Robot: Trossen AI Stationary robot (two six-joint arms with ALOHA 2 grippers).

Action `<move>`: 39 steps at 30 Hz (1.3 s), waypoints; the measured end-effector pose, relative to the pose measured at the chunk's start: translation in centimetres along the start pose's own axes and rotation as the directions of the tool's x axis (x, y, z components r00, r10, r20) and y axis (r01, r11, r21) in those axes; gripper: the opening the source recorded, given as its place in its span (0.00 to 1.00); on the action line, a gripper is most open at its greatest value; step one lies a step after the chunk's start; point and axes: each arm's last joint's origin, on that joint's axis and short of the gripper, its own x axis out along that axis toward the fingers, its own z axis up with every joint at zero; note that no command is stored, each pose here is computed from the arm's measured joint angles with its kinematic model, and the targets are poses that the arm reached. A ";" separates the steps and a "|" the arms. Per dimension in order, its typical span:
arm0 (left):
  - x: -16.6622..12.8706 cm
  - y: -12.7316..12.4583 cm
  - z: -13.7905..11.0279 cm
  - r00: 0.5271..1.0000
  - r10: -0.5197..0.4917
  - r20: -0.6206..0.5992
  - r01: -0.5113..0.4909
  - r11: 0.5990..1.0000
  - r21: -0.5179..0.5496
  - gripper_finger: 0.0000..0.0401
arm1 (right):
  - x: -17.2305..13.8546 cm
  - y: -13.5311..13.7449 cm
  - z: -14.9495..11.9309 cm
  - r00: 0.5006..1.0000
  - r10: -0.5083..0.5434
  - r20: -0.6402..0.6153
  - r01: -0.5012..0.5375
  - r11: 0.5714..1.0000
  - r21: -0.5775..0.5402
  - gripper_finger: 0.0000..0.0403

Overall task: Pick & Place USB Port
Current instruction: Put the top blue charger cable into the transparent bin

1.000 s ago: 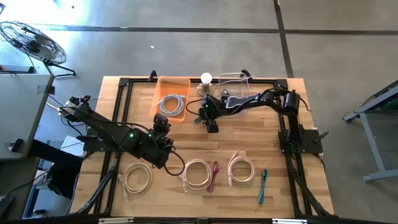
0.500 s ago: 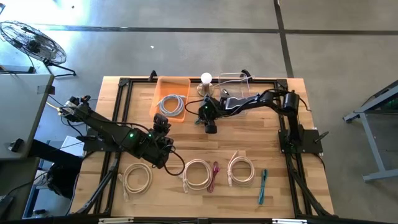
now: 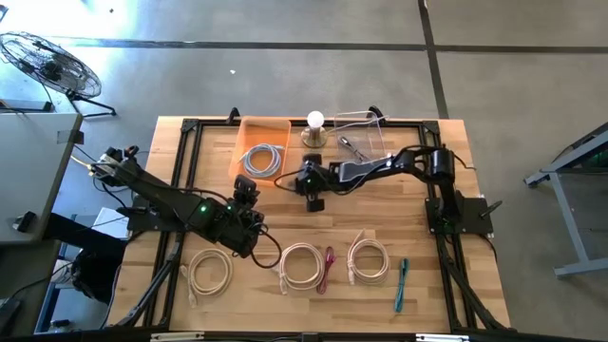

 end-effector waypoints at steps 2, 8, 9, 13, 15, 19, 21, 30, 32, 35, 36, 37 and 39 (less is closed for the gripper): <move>0.3 -0.4 -0.2 1.000 -0.001 -0.012 0.001 1.000 0.014 0.28 | -0.5 0.5 1.2 1.000 -0.022 0.005 0.022 0.999 -0.023 0.03; 0.5 -0.7 -0.4 1.000 -0.006 -0.021 0.006 1.000 0.001 0.28 | -3.0 2.6 4.3 0.975 -0.203 -0.095 0.191 0.974 -0.120 0.02; 0.5 -0.7 -0.4 1.000 -0.006 -0.022 0.006 1.000 0.003 0.28 | -3.5 3.0 4.6 0.961 -0.248 -0.122 0.229 0.962 -0.147 0.02; 0.5 -0.8 -0.6 0.999 -0.007 -0.035 0.007 1.000 0.019 0.28 | -5.7 4.2 5.6 0.863 -0.453 -0.226 0.404 0.885 -0.233 0.02; 0.5 -0.8 -0.7 0.999 -0.009 -0.041 0.010 1.000 0.026 0.28 | -6.8 4.5 5.4 0.795 -0.532 -0.291 0.459 0.842 -0.284 0.02; 0.5 -0.8 -0.7 0.999 -0.031 -0.043 0.033 0.999 0.028 0.28 | -8.9 4.0 4.6 0.705 -0.588 -0.397 0.526 0.809 -0.264 0.02; 0.5 -0.9 -0.7 0.999 -0.033 -0.043 0.034 0.999 0.031 0.28 | -9.9 3.3 4.0 0.667 -0.592 -0.452 0.558 0.799 -0.223 0.02; 0.2 -1.1 -0.7 0.999 -0.037 -0.036 0.039 0.998 0.039 0.28 | -12.9 -2.2 0.7 0.637 -0.469 -0.612 0.648 0.756 0.094 0.02; 0.2 -1.1 -0.7 0.998 -0.048 -0.035 0.049 0.998 0.037 0.28 | -13.3 -3.3 -0.1 0.657 -0.420 -0.626 0.645 0.743 0.178 0.02; 0.2 -1.1 -0.7 0.998 -0.058 -0.035 0.059 0.998 0.030 0.28 | -13.5 -4.9 -1.1 0.711 -0.306 -0.633 0.600 0.733 0.320 0.03; 0.2 -1.1 -0.7 0.998 -0.058 -0.035 0.059 0.998 0.027 0.28 | -13.4 -5.3 -1.4 0.727 -0.268 -0.632 0.583 0.727 0.362 0.04; 0.2 -1.1 -0.7 0.998 -0.058 -0.035 0.059 0.998 0.025 0.28 | -13.3 -5.7 -1.8 0.739 -0.237 -0.631 0.569 0.721 0.395 0.06; 0.2 -1.1 -0.7 0.998 -0.061 -0.035 0.061 0.998 0.024 0.28 | -12.9 -6.2 -2.6 0.751 -0.204 -0.628 0.554 0.711 0.432 0.11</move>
